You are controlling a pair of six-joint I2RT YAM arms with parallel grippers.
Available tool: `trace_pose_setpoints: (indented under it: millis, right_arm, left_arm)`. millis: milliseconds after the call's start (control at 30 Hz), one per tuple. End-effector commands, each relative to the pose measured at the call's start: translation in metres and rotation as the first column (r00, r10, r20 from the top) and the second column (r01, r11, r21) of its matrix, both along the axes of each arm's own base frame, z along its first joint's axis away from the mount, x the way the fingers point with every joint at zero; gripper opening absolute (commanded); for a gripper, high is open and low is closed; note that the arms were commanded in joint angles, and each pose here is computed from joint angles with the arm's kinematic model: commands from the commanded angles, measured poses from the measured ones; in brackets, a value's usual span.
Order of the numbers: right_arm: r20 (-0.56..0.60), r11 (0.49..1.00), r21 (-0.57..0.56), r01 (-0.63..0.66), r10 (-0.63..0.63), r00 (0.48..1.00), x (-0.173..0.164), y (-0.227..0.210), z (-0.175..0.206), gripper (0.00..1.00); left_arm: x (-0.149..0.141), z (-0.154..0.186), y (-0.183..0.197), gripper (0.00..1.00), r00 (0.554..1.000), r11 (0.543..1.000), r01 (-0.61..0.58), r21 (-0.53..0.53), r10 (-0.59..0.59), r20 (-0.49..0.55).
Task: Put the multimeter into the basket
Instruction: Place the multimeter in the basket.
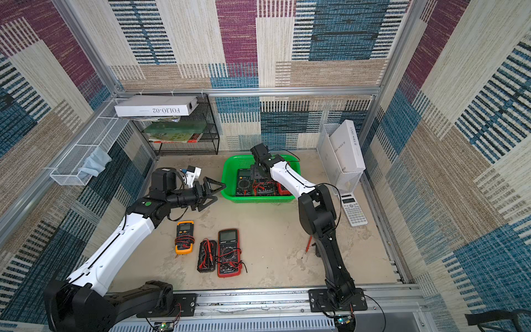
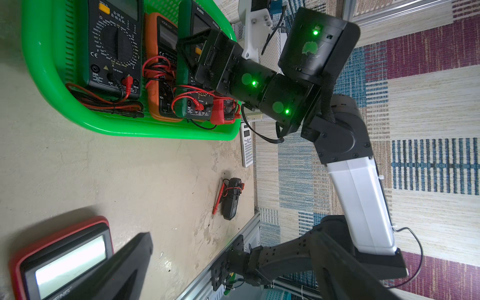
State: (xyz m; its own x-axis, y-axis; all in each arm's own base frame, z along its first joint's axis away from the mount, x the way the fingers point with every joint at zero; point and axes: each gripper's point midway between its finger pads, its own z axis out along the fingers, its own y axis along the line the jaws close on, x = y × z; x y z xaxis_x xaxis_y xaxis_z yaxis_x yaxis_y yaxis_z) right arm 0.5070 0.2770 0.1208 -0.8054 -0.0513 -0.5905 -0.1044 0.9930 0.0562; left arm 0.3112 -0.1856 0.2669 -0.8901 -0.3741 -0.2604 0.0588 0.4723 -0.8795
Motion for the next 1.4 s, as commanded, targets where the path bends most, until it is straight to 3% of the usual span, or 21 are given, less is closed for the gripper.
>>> trace_pose_setpoints:
  millis: [0, 267, 633, 967, 1367]
  right_arm:
    - [-0.005, 1.0, -0.005, 0.006, -0.006, 1.0, 0.001, -0.001, -0.003, 0.97]
    - [0.005, 1.0, 0.017, 0.003, -0.003, 1.0, -0.002, 0.003, 0.007, 1.0]
    - [0.106, 0.993, 0.081, -0.08, 0.071, 0.992, -0.025, 0.033, 0.07, 1.0]
    - [0.159, 0.975, 0.151, -0.166, 0.142, 0.977, -0.089, 0.06, 0.093, 1.0]
    - [0.136, 0.956, 0.221, -0.196, 0.168, 0.976, -0.185, 0.049, 0.067, 1.0]
  left_arm:
    - [-0.002, 0.003, 0.001, 1.0, 1.0, 1.0, 0.005, 0.004, -0.005, 0.012]
    - [-0.006, 0.001, 0.004, 1.0, 1.0, 1.0, -0.004, 0.02, 0.004, 0.003]
    - [-0.017, -0.019, 0.009, 1.0, 0.999, 0.998, -0.013, 0.057, 0.015, -0.038]
    - [-0.042, -0.043, 0.021, 1.0, 0.997, 0.989, -0.011, 0.148, 0.022, -0.069]
    - [-0.069, -0.078, 0.034, 1.0, 0.992, 0.974, -0.002, 0.228, 0.03, -0.12]
